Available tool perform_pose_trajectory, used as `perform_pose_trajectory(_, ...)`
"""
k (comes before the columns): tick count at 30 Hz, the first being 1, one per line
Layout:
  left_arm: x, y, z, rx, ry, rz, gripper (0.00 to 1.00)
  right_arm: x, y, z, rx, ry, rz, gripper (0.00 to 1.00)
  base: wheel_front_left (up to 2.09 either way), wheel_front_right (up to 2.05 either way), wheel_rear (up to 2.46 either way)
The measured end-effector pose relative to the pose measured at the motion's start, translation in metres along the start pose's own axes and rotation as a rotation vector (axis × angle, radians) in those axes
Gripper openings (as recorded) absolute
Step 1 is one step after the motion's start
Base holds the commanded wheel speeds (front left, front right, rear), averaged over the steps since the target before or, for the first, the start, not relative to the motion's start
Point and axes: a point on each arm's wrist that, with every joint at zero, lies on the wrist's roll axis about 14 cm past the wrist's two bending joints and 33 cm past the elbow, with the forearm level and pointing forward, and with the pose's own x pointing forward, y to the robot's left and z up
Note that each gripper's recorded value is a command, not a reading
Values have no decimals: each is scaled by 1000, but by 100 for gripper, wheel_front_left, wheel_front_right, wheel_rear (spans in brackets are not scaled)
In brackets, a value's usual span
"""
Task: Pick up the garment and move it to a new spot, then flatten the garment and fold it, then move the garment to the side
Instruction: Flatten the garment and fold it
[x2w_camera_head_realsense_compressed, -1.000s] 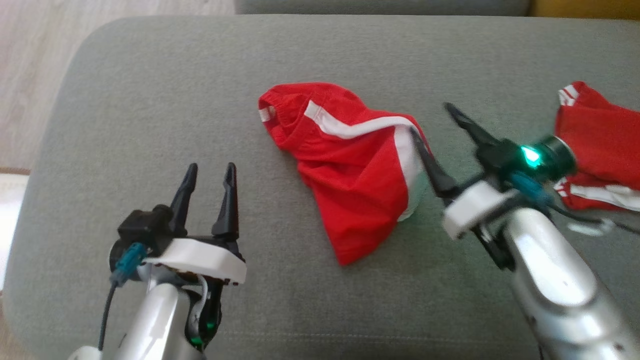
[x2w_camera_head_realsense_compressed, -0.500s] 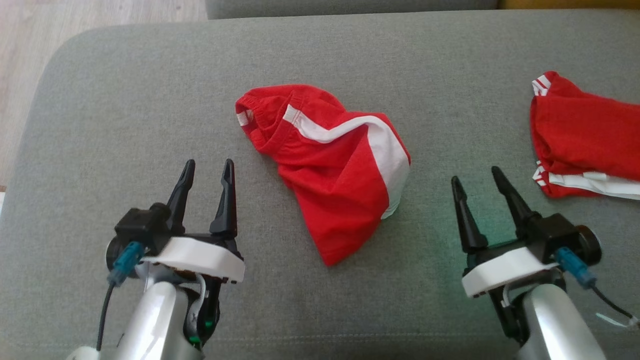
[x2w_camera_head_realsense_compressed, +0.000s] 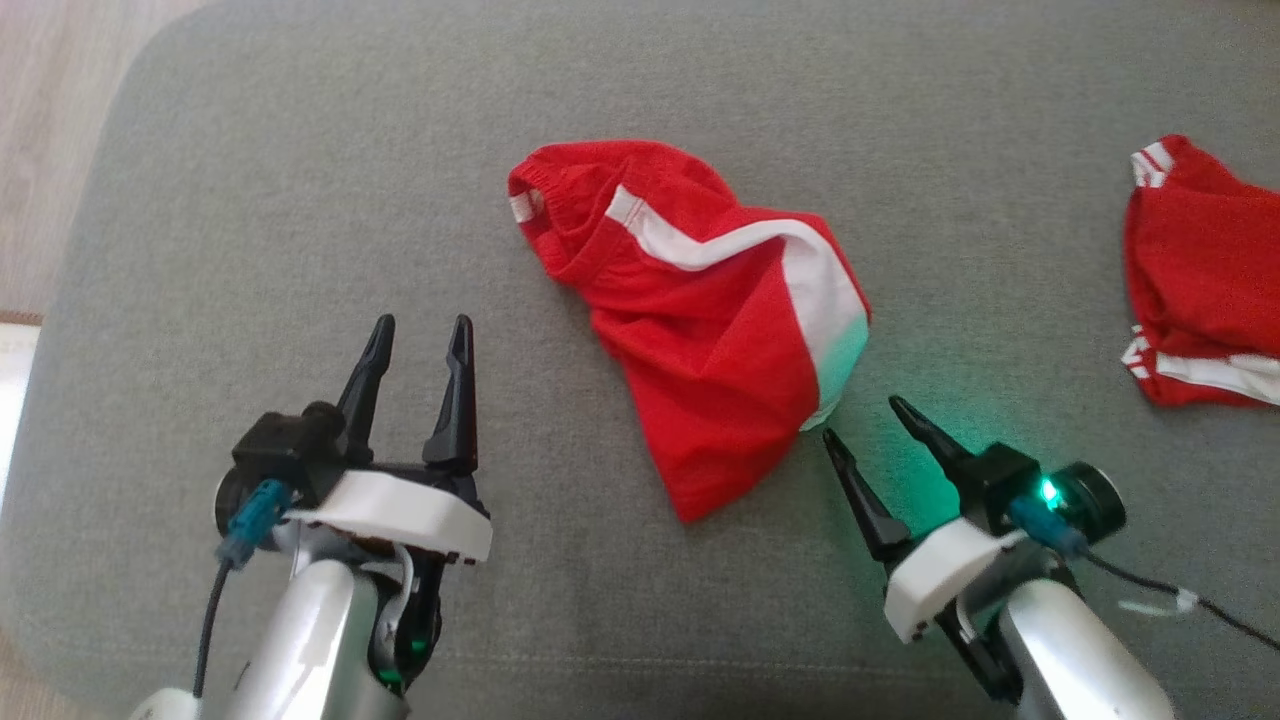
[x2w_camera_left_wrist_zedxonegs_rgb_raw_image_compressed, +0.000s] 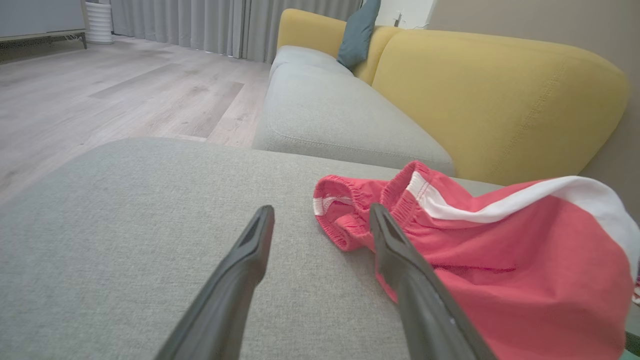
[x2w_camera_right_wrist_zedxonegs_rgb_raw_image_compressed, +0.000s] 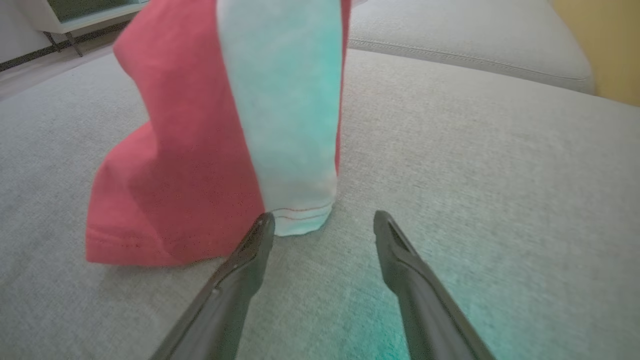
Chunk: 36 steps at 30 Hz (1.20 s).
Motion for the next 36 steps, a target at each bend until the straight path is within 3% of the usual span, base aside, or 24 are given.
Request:
perform_pose_trajectory(22, -2, 18, -5, 12, 19, 49, 100, 41, 15, -13, -67, 76, 131, 100, 0, 0, 0)
perform_pose_trajectory(23, -2, 18, -6, 12, 19, 49, 100, 41, 16, -14, -70, 75, 135, 86, 0, 0, 0)
perform_pose_trajectory(24, -1, 18, -6, 12, 19, 49, 100, 41, 16, -14, -71, 75, 137, 25, 0, 0, 0)
perform_pose_trajectory(25, -1, 18, -6, 12, 20, 49, 100, 41, 17, -14, -70, 76, 140, 0, 0, 0, 0)
perform_pose_trajectory(31, 0, 16, -6, 11, 21, 44, 100, 41, 15, -14, -71, 64, 141, 0, 0, 0, 0)
perform_pose_trajectory(36, 1, 14, -3, 9, 9, 38, 100, 36, -15, -8, -43, 43, 44, 0, 0, 0, 0)
